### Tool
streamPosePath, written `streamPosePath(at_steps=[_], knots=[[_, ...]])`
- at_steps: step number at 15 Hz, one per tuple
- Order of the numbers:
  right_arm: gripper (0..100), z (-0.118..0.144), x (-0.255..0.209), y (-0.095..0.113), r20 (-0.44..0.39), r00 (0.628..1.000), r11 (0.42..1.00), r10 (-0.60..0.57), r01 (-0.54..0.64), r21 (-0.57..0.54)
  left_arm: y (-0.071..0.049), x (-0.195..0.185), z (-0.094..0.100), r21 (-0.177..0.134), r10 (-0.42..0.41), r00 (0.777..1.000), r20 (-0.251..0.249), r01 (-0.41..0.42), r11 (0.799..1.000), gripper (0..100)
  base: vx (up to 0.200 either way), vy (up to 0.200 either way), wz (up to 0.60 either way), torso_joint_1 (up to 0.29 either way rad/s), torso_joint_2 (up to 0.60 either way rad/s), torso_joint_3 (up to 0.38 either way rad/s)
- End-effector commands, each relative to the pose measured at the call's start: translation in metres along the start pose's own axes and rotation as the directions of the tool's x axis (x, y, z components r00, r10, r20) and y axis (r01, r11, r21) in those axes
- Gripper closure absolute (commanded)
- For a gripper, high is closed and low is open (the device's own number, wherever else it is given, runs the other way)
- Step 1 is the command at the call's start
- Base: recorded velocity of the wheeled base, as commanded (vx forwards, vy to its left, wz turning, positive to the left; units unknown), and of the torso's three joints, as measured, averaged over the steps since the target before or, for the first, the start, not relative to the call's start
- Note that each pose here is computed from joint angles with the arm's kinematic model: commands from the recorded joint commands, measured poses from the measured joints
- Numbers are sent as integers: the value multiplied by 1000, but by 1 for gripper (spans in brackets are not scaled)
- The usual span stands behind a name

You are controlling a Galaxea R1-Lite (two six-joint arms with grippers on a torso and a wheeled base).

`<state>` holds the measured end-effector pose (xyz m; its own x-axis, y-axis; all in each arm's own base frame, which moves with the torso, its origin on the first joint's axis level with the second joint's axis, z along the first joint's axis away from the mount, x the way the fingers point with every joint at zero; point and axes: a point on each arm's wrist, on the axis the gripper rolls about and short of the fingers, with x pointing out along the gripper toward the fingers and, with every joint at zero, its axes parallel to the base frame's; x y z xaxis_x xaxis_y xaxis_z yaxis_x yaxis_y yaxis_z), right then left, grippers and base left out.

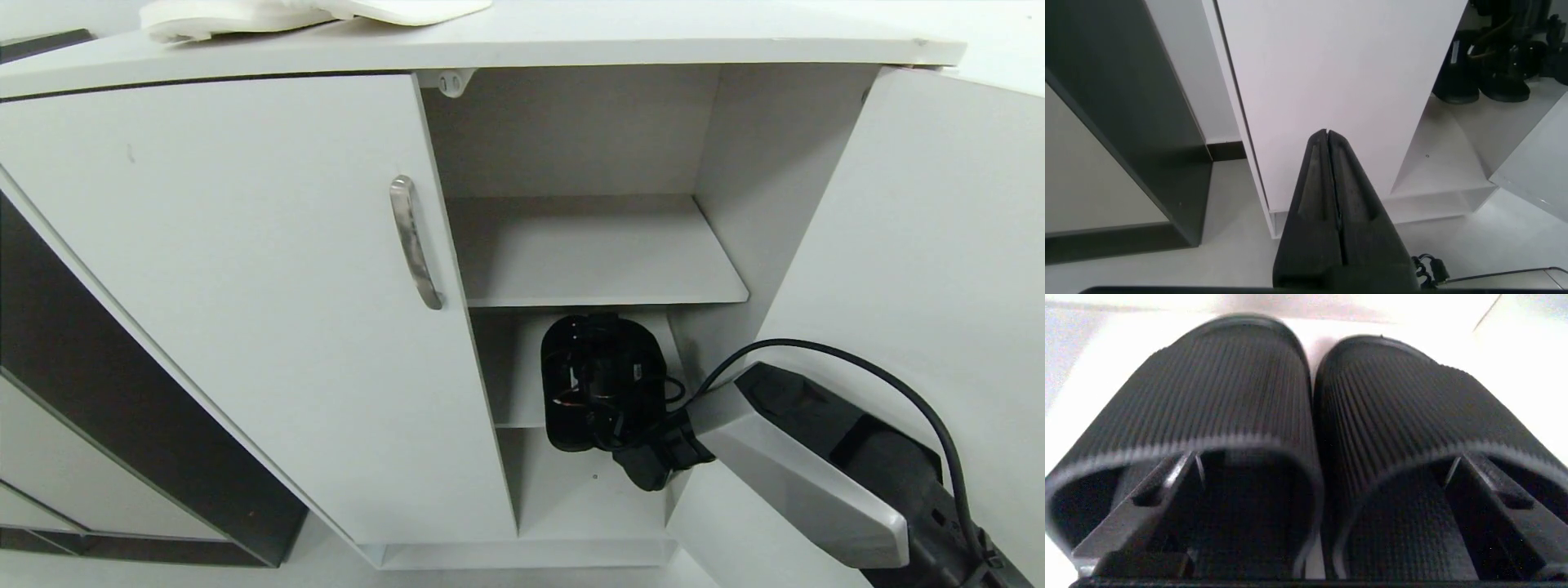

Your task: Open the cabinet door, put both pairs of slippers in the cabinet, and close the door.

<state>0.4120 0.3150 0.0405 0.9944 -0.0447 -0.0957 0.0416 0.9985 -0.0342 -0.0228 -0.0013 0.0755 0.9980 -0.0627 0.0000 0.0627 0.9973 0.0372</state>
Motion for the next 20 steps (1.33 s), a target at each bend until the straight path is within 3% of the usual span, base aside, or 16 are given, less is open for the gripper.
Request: streamPosePath(at_steps=[1, 5, 11, 17, 20], knots=[[0, 10, -10, -1, 2, 1000, 1000, 10, -10, 1, 0, 0, 0, -1, 0, 1000, -2, 0, 1000, 100, 0, 0, 0, 0, 0, 0], [0, 16, -41, -9, 2, 999, 999, 36, -36, -5, 0, 0, 0, -1, 1, 1000, -2, -1, 1000, 100, 0, 0, 0, 0, 0, 0], [0, 17, -126, -34, 8, 991, 991, 137, -137, -12, 0, 0, 0, -1, 1, 1000, -2, -1, 1000, 100, 0, 0, 0, 0, 0, 0], [0, 9, -134, -42, 2, 985, 985, 173, -173, -20, 0, 0, 0, -2, 1, 1000, -2, -1, 1000, 100, 0, 0, 0, 0, 0, 0], [0, 5, -134, -41, -8, 983, 982, 184, -184, -28, 0, 0, 0, -2, 1, 1000, -2, -1, 1000, 100, -200, 0, 0, 2, 2, 6]])
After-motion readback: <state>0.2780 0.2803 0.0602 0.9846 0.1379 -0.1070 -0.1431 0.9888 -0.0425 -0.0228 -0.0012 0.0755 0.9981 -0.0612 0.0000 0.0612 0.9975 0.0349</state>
